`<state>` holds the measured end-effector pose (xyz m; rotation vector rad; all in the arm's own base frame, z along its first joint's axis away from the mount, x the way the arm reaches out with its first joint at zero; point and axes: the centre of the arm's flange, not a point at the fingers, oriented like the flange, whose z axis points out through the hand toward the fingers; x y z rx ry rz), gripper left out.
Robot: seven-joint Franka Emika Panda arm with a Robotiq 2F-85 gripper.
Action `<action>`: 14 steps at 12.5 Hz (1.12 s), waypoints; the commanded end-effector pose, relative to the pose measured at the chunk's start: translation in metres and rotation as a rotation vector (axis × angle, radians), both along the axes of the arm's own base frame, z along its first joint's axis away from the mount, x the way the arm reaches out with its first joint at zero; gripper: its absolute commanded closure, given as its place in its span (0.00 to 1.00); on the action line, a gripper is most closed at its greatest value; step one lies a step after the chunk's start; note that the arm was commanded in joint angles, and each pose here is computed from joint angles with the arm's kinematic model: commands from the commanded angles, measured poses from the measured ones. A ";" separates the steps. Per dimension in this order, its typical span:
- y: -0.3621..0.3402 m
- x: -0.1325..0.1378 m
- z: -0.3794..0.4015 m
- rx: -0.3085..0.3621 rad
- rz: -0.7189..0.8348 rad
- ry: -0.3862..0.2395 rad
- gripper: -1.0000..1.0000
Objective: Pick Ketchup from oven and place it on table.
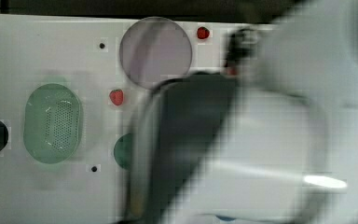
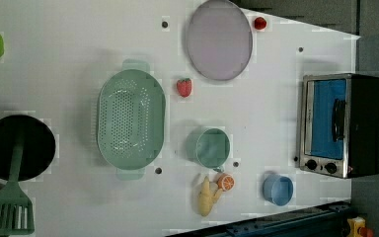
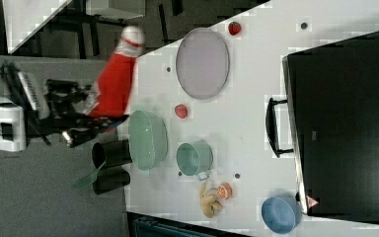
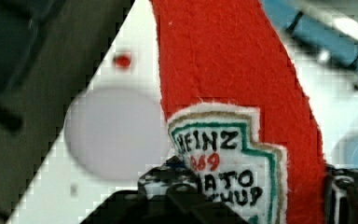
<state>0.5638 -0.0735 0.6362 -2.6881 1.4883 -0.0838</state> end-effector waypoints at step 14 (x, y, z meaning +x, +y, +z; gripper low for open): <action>0.074 -0.040 -0.359 -0.036 0.131 0.189 0.37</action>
